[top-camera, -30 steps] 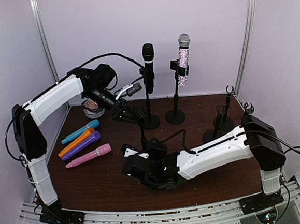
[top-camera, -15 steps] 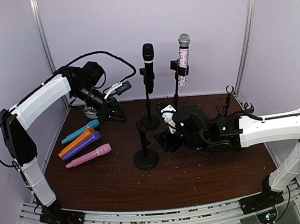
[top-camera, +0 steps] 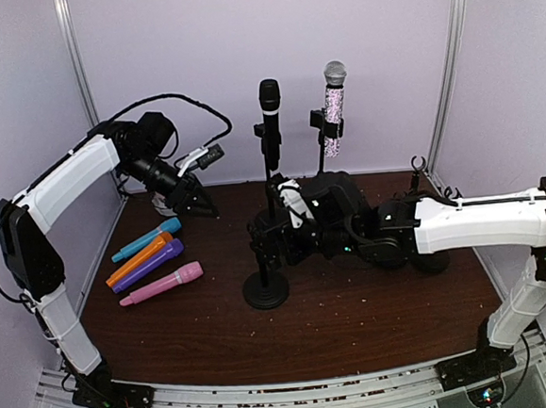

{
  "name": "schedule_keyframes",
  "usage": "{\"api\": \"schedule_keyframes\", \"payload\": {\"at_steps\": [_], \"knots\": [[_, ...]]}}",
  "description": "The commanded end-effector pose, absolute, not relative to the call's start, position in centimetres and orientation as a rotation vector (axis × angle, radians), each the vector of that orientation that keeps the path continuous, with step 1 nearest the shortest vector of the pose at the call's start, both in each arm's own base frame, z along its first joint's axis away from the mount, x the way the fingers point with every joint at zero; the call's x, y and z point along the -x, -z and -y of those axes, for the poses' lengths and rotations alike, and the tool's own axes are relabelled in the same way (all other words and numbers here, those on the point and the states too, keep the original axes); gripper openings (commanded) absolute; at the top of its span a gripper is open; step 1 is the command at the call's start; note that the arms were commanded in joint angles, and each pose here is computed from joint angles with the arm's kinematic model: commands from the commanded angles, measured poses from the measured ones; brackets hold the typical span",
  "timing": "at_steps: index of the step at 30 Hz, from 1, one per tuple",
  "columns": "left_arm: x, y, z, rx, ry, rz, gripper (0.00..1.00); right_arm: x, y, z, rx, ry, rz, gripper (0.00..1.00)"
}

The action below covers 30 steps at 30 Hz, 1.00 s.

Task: Remove the microphone from the stand
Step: Pick up the microphone stand from the center of the board.

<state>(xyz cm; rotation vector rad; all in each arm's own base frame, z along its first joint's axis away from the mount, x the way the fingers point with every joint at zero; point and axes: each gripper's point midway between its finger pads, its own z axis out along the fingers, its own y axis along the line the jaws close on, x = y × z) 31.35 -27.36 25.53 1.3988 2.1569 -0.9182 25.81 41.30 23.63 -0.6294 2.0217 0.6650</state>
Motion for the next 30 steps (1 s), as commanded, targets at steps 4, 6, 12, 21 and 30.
{"api": "schedule_keyframes", "payload": {"at_steps": [4, 6, 12, 21, 30], "knots": [[-32.2, -27.7, 24.7, -1.307, 0.864, -2.123, 0.59, -28.7, -22.4, -43.1, 0.626, -0.481, -2.054, 0.96], [-32.2, -27.9, 24.4, -1.300, 0.861, -2.120, 0.59, -29.6, -21.6, -43.1, 0.609, -0.415, -2.064, 0.94], [-31.9, -28.1, 24.2, -1.300, 0.857, -2.114, 0.59, -31.1, -19.7, -43.3, 0.568, -0.296, -2.061, 0.83], [-31.8, -27.9, 24.1, -1.303, 0.855, -2.116, 0.59, -31.9, -20.4, -43.9, 0.525, -0.306, -2.000, 0.30], [-31.9, -28.0, 24.1, -1.302, 0.850, -2.113, 0.58, -32.3, -19.1, -39.4, 0.487, -0.145, -2.023, 0.13]]}}
